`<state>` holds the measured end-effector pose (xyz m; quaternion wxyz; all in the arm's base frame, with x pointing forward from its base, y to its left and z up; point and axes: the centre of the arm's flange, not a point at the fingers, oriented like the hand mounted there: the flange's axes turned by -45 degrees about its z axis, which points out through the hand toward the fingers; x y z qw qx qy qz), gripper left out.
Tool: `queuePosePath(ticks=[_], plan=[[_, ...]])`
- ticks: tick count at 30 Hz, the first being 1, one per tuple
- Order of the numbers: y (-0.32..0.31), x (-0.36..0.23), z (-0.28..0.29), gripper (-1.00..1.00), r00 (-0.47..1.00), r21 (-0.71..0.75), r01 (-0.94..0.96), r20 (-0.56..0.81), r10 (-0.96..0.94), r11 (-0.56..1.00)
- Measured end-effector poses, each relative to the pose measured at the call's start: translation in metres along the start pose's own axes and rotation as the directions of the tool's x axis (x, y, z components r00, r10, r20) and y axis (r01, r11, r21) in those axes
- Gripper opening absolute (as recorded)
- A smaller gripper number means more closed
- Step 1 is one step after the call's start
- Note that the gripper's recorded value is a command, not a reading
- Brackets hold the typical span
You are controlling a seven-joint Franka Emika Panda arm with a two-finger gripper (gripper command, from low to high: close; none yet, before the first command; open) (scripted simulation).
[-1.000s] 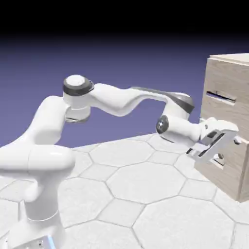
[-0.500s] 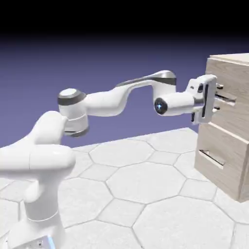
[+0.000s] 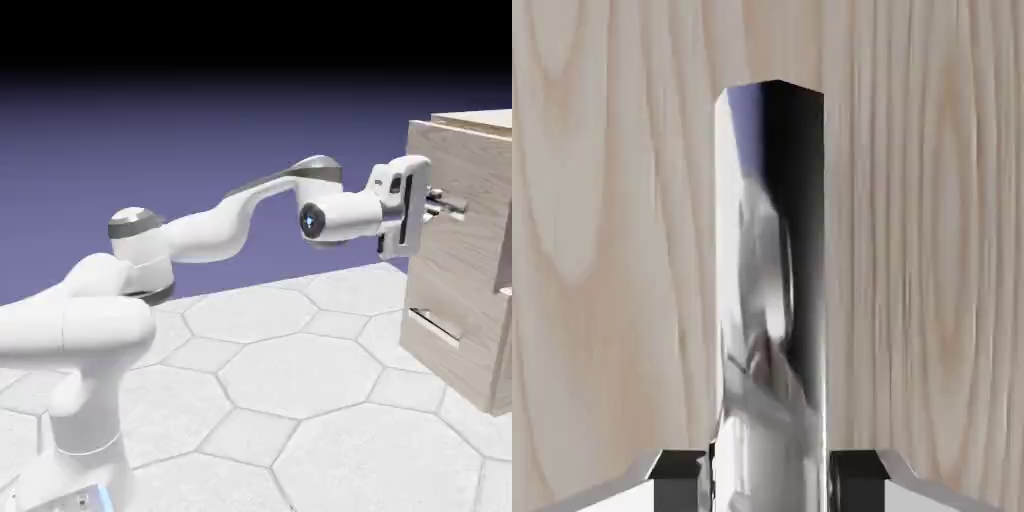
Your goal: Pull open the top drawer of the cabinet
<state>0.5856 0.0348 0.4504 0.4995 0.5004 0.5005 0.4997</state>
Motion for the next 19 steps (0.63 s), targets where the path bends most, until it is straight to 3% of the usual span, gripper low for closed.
queuePosePath(ticks=[15,16,19], plan=[[0.0,0.0,-0.166,-1.0,1.0,0.001,0.0,0.0,0.0,1.0],[0.0,0.0,-0.174,1.0,1.0,0.001,0.0,0.0,0.0,1.0],[0.0,0.001,-0.185,1.0,1.0,-0.002,0.001,0.0,-0.001,1.0]])
